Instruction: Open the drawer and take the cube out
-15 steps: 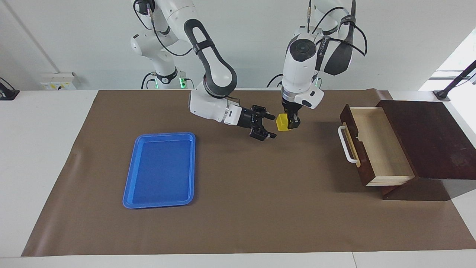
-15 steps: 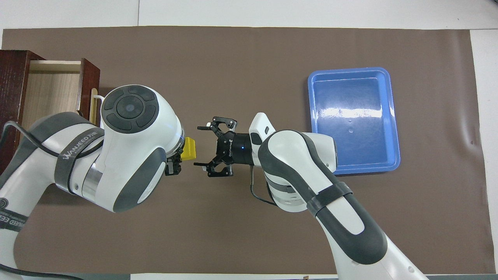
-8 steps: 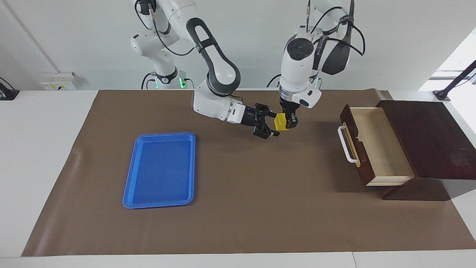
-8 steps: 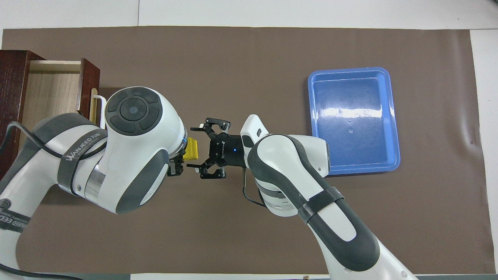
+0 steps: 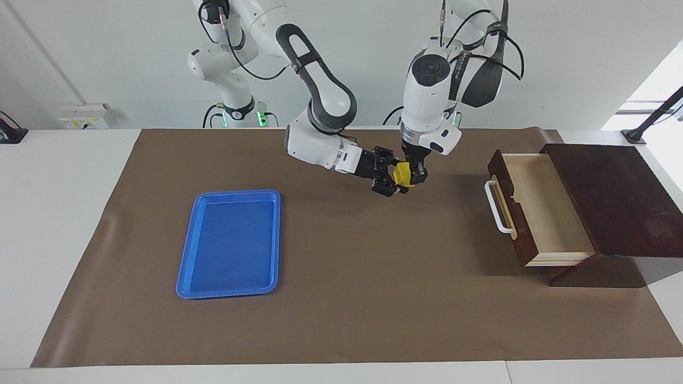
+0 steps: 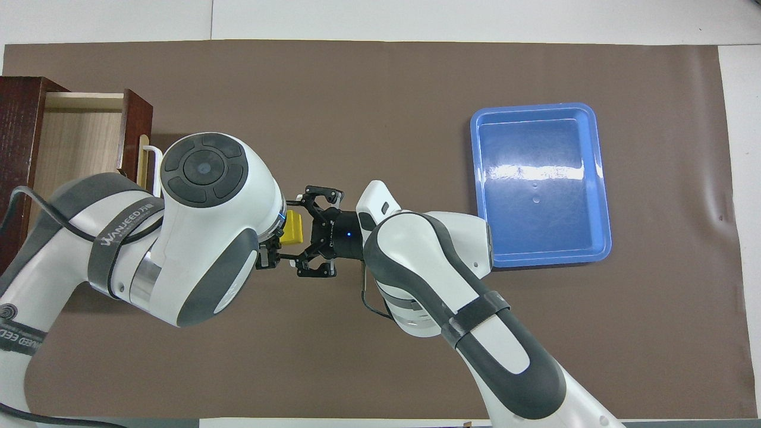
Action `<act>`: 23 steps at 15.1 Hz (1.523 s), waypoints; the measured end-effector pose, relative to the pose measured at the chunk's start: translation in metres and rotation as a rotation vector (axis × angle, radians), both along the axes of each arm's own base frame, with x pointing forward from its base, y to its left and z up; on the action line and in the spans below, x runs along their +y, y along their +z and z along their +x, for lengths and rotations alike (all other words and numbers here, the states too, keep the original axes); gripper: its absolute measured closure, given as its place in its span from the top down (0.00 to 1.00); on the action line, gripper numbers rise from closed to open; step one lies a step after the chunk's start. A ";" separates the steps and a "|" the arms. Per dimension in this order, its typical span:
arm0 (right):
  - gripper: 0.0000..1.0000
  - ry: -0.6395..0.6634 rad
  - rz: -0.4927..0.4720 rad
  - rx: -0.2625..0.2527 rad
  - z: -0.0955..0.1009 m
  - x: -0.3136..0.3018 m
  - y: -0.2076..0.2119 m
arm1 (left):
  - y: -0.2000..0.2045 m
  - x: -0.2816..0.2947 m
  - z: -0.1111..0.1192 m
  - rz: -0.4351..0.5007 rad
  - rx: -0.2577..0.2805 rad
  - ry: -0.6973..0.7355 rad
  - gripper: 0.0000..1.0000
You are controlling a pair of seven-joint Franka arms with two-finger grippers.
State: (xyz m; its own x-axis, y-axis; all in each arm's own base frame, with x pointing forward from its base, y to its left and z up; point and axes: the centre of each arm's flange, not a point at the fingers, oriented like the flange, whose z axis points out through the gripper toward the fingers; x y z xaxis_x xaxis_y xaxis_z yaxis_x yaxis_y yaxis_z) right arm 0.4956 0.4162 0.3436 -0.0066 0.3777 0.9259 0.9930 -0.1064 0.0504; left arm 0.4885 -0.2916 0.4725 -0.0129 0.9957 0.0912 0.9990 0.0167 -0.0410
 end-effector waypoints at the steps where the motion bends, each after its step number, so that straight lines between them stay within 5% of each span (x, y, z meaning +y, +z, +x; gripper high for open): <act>1: 0.76 0.002 0.001 0.000 -0.001 0.001 0.000 | 0.000 0.000 0.000 0.000 0.000 0.000 0.55; 3: 0.63 -0.009 0.000 0.020 0.000 0.001 0.000 | 0.000 0.001 0.000 0.002 -0.001 -0.016 0.55; 12: 0.60 -0.008 0.003 0.023 0.000 0.002 0.001 | 0.001 0.002 0.000 -0.001 -0.006 -0.049 0.55; 17: 0.56 -0.018 0.004 0.011 0.003 0.003 0.007 | 0.013 0.009 0.001 -0.014 -0.022 -0.026 0.99; 23: 0.56 -0.022 0.004 0.006 0.005 0.002 0.009 | 0.034 0.095 0.029 -0.028 -0.038 -0.047 1.00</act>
State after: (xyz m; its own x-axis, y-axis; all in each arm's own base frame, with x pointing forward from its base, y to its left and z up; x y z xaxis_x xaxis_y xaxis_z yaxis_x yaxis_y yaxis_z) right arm 0.5006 0.4186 0.3521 0.0075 0.3740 0.9274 0.9907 -0.1285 0.0438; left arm 0.5177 -0.1968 0.5064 0.0314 0.9975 0.0639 0.9995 -0.0313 -0.0032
